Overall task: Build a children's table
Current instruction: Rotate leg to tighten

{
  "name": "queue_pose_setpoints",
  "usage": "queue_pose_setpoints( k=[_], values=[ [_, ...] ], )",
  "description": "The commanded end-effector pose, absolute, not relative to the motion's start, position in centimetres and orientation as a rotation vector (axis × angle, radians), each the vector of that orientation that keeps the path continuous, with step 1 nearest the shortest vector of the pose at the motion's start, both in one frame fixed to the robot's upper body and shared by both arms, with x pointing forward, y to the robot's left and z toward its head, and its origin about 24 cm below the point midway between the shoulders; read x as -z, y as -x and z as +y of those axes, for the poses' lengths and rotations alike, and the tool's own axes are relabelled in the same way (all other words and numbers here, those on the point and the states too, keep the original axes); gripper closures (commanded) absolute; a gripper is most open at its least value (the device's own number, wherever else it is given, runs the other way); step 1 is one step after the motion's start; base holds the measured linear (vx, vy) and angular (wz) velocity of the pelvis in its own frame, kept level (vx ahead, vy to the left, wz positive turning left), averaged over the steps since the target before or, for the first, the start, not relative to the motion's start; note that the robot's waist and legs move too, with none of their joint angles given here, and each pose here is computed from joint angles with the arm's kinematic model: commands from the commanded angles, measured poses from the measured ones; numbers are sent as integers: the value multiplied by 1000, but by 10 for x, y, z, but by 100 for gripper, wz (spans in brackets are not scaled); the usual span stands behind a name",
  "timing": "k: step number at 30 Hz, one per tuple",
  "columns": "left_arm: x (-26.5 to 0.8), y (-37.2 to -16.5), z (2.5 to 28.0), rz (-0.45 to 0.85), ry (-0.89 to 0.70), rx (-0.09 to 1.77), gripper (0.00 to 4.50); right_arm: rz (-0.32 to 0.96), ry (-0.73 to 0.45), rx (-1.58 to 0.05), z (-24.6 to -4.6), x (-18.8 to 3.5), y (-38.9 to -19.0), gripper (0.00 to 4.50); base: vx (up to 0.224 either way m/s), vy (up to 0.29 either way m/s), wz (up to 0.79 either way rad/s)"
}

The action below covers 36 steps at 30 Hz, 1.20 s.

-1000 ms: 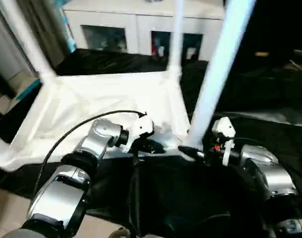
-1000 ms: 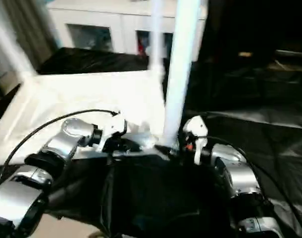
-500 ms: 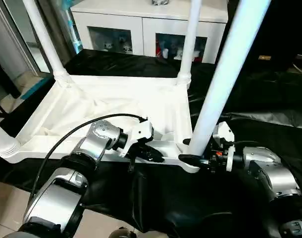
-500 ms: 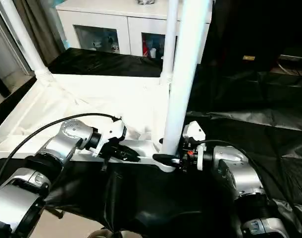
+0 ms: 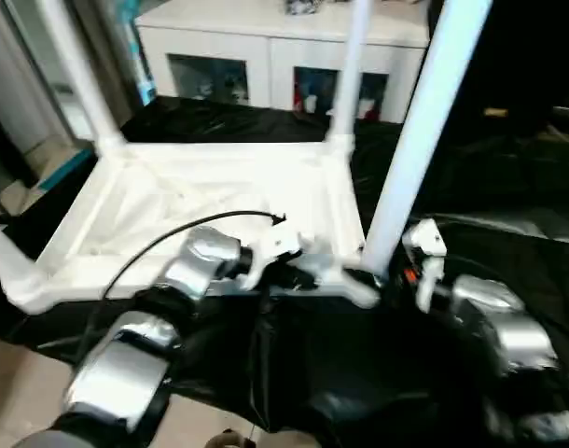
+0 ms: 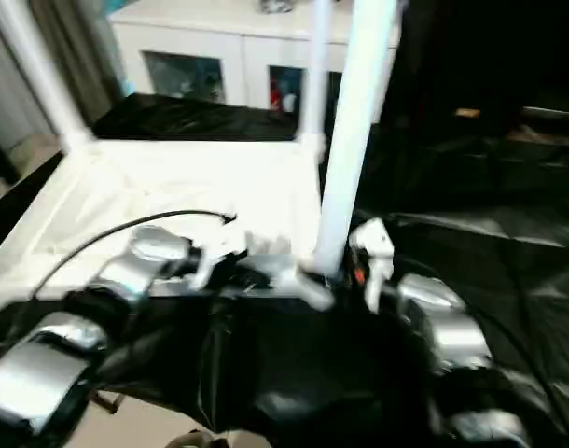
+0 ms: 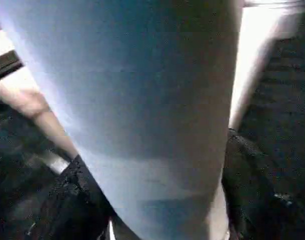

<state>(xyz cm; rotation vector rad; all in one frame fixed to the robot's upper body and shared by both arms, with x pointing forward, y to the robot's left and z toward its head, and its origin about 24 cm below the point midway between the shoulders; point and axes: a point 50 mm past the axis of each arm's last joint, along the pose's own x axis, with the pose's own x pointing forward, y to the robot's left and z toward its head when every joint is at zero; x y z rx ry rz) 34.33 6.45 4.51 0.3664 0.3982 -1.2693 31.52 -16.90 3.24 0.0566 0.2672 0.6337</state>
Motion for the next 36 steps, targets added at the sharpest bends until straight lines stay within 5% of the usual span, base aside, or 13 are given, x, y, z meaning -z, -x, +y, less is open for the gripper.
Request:
queue_pose_setpoints(
  k=[1,5,9,11,14,24,36],
  values=[
    [-56,-359,58,340,-358,1059,450,369,-75,-640,-143,-8,-307,194,0,0,0],
    [-59,-359,40,315,-352,1033,450,391,-66,-501,-129,-4,-316,194,0,0,0],
    [-60,-358,34,303,-367,1054,450,352,-79,-554,-117,-10,-320,194,0,0,0],
    [-60,-358,35,303,-375,1064,450,329,-99,-594,-114,-15,-321,124,0,0,0],
    [-59,-357,40,305,-384,1094,450,303,-81,-648,-114,-20,-321,116,0,0,0],
    [-58,-342,69,315,-385,1406,450,250,-6,-992,-148,-43,-306,96,7,-6,0],
    [-56,-328,101,451,-354,1612,450,287,20,-1175,-180,-59,-293,96,15,-11,0]
  ],
)
